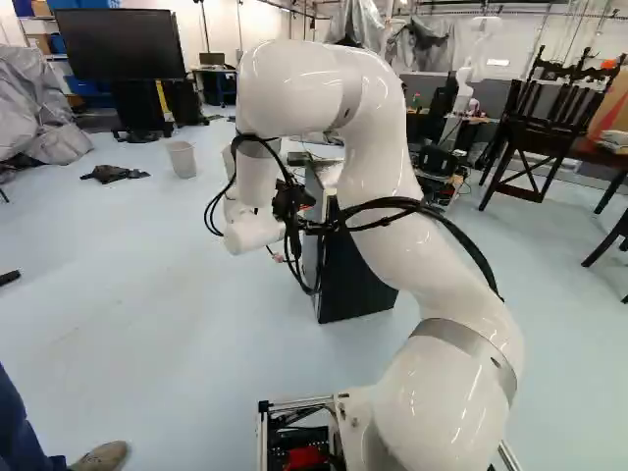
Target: Grab a drink from the fridge
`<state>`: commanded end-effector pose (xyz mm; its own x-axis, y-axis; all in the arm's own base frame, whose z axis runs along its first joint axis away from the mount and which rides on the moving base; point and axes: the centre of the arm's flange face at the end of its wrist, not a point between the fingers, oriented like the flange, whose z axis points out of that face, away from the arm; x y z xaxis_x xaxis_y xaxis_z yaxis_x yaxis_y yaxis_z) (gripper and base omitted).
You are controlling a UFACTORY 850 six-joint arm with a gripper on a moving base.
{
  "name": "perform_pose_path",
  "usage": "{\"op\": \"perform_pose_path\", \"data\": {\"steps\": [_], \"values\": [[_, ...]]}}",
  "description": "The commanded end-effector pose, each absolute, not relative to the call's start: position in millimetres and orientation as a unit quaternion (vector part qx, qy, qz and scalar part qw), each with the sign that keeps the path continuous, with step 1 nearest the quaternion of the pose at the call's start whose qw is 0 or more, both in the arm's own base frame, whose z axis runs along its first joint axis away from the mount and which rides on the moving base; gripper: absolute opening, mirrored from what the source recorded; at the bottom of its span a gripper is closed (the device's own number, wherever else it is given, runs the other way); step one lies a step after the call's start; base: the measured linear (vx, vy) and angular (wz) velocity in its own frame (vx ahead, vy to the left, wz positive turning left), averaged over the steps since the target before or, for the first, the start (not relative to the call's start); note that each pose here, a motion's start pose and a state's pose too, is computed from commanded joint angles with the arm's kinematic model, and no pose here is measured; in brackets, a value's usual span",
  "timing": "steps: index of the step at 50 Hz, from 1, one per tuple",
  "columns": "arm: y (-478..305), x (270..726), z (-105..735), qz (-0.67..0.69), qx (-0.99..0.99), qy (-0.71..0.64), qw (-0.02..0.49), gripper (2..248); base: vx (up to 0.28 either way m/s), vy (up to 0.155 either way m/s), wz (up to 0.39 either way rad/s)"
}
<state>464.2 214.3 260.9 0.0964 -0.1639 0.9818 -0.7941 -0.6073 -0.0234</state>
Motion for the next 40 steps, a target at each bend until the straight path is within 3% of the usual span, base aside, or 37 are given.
{"op": "perform_pose_path", "data": {"steps": [40], "values": [[195,480,262,0.575,0.672,-0.366,0.289,247,0.0,0.0,0.0]]}}
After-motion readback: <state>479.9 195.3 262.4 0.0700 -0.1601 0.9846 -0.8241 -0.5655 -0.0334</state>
